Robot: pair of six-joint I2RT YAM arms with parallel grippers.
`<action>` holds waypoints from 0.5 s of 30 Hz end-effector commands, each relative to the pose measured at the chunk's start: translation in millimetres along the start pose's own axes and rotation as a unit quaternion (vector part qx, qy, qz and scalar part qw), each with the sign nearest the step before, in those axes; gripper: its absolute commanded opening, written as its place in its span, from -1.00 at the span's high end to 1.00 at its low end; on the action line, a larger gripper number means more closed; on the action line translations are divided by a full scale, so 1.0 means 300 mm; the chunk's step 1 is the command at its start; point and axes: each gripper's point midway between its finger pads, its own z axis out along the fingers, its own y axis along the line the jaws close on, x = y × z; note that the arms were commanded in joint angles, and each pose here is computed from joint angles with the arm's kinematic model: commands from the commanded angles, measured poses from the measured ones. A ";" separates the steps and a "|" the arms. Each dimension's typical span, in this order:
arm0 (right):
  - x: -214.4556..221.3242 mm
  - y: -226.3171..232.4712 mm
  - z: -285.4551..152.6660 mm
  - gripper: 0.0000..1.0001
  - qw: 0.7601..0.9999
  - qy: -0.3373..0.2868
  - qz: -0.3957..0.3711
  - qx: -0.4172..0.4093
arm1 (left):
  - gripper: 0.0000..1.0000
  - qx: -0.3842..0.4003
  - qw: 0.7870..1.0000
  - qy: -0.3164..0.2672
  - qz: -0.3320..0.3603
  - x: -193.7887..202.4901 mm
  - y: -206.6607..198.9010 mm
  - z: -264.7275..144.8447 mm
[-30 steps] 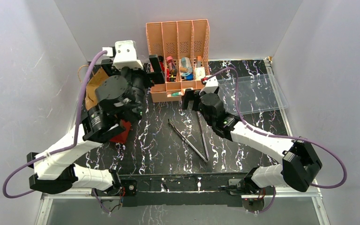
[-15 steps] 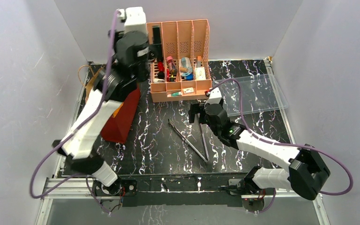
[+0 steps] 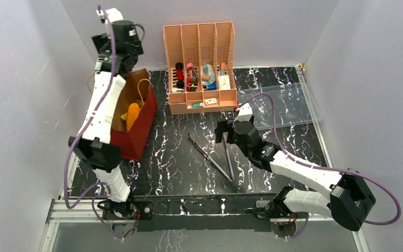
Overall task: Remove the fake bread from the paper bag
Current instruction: Adjust the paper bag at the center of the board.
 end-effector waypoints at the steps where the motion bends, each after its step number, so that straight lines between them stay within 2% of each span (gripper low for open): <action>1: -0.022 0.049 -0.002 -0.96 0.999 -0.016 0.022 -0.032 | -0.97 -0.034 0.988 -0.143 -0.043 -0.348 0.197 -0.233; 3: -0.013 0.064 -0.004 -0.95 0.999 -0.014 0.027 -0.044 | -0.97 -0.058 0.987 -0.149 -0.023 -0.386 0.247 -0.248; 7: -0.009 0.082 -0.010 -0.95 0.998 -0.014 0.034 -0.055 | -0.97 -0.082 0.987 -0.141 -0.007 -0.377 0.317 -0.259; 15: -0.016 0.083 -0.033 -0.96 0.997 -0.021 0.040 -0.059 | -0.97 -0.057 0.997 -0.058 0.013 -0.218 0.392 -0.278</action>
